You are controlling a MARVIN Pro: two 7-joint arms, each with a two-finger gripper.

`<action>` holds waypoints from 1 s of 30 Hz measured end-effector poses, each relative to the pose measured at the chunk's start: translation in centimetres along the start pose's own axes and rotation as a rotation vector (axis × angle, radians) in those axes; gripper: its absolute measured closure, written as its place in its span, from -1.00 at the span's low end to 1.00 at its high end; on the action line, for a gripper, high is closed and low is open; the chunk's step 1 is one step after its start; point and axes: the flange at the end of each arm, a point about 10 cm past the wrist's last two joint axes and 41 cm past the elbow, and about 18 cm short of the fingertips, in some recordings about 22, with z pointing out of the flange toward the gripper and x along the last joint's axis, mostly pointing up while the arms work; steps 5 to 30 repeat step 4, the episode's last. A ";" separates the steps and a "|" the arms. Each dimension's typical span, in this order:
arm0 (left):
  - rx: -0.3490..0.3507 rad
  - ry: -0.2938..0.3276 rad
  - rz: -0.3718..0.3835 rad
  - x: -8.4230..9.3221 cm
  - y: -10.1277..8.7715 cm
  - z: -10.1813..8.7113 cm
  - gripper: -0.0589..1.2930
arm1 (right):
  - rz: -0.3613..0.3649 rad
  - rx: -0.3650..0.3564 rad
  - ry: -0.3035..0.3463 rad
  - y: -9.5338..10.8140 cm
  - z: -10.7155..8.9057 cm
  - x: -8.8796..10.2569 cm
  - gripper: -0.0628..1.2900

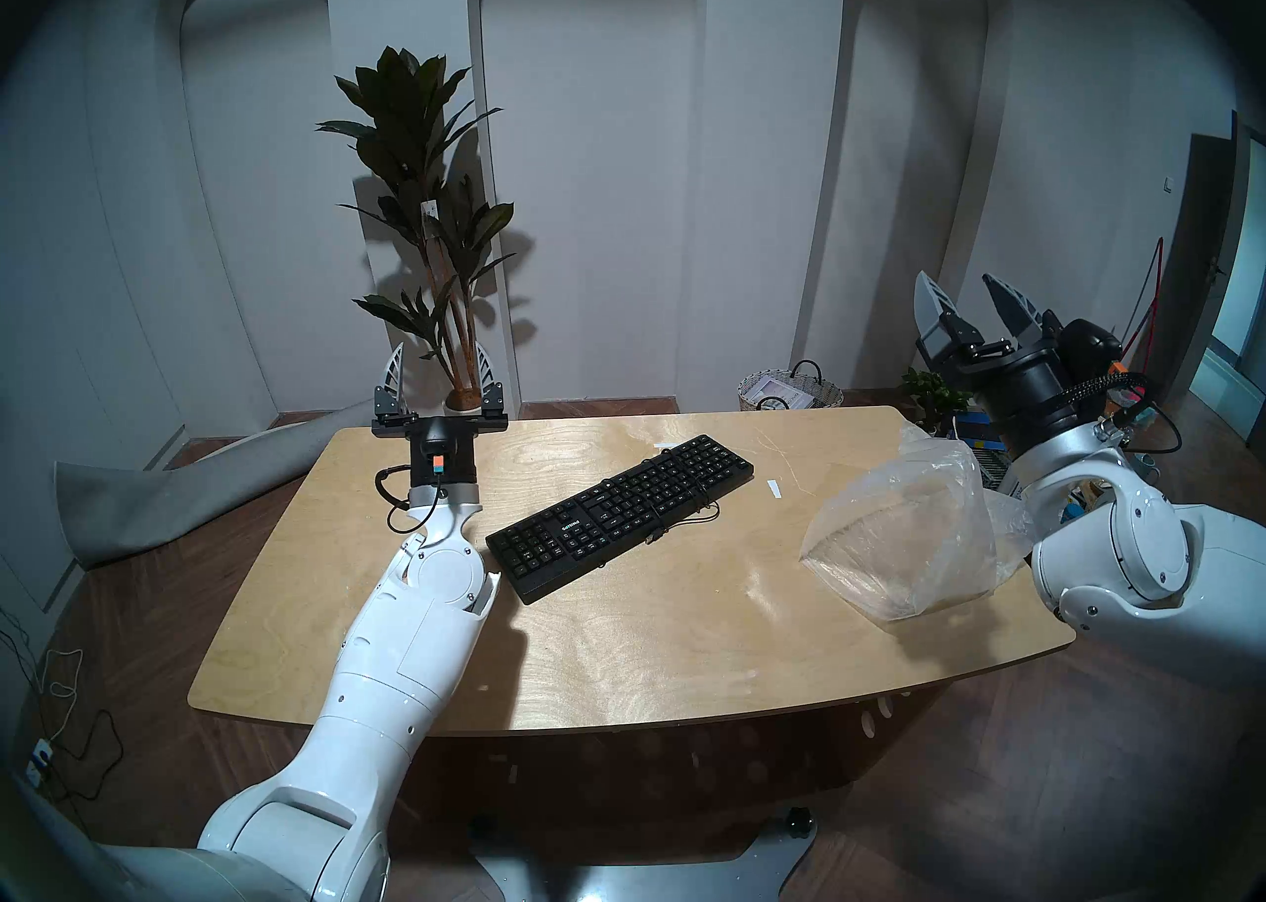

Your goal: Unwrap the new keyboard and set the wrapping aside

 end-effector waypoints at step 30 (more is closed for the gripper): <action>-0.025 -0.035 -0.026 0.2 1.1 -1.4 -0.92 | 0.011 0.012 -0.038 -0.5 -1.0 -1.0 -0.94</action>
